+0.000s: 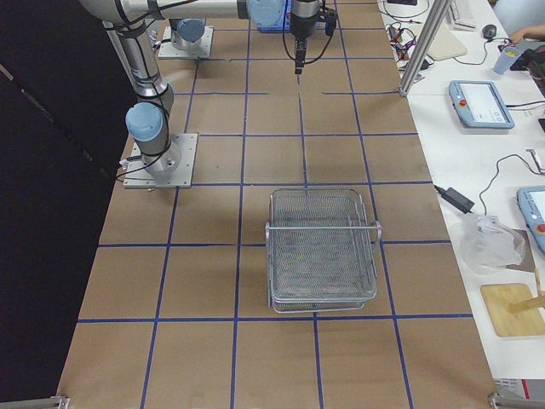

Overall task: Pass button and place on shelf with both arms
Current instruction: 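Grasp the red push button by its cap with the left gripper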

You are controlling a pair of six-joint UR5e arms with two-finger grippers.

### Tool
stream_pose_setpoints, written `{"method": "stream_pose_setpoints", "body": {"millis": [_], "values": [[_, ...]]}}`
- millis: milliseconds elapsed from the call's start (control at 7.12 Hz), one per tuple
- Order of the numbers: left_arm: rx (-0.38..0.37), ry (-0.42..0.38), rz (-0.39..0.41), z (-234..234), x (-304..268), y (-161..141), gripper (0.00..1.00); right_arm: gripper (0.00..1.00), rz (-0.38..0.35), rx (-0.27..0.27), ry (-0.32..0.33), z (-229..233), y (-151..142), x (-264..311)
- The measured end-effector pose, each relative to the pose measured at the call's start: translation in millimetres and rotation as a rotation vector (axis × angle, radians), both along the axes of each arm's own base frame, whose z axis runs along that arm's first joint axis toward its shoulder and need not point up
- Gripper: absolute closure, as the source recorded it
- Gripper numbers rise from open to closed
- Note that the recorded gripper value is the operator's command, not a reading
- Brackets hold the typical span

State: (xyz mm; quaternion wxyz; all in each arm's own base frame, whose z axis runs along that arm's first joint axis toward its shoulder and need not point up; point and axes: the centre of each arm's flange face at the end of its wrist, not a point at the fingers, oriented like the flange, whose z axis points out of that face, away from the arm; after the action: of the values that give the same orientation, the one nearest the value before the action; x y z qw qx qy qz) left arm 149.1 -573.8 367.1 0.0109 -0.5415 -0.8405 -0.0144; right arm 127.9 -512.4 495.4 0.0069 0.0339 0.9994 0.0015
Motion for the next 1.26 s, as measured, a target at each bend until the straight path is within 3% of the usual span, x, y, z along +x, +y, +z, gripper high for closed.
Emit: {"method": "stream_pose_setpoints", "body": {"millis": [421, 702, 1263], "values": [[-0.048, -0.018, -0.309, -87.4, 33.7, 17.1, 0.00, 0.00, 0.000, 0.001, 0.000, -0.6, 0.0, 0.0], [-0.015, 0.042, -0.436, -132.9, 36.7, 25.7, 0.00, 0.00, 0.000, -0.003, -0.001, -0.2, -0.4, 0.2], [0.020, 0.087, -0.457, -174.0, 48.7, 27.6, 0.02, 0.00, 0.000, -0.004, -0.001, -0.1, -0.5, 0.2]]}}
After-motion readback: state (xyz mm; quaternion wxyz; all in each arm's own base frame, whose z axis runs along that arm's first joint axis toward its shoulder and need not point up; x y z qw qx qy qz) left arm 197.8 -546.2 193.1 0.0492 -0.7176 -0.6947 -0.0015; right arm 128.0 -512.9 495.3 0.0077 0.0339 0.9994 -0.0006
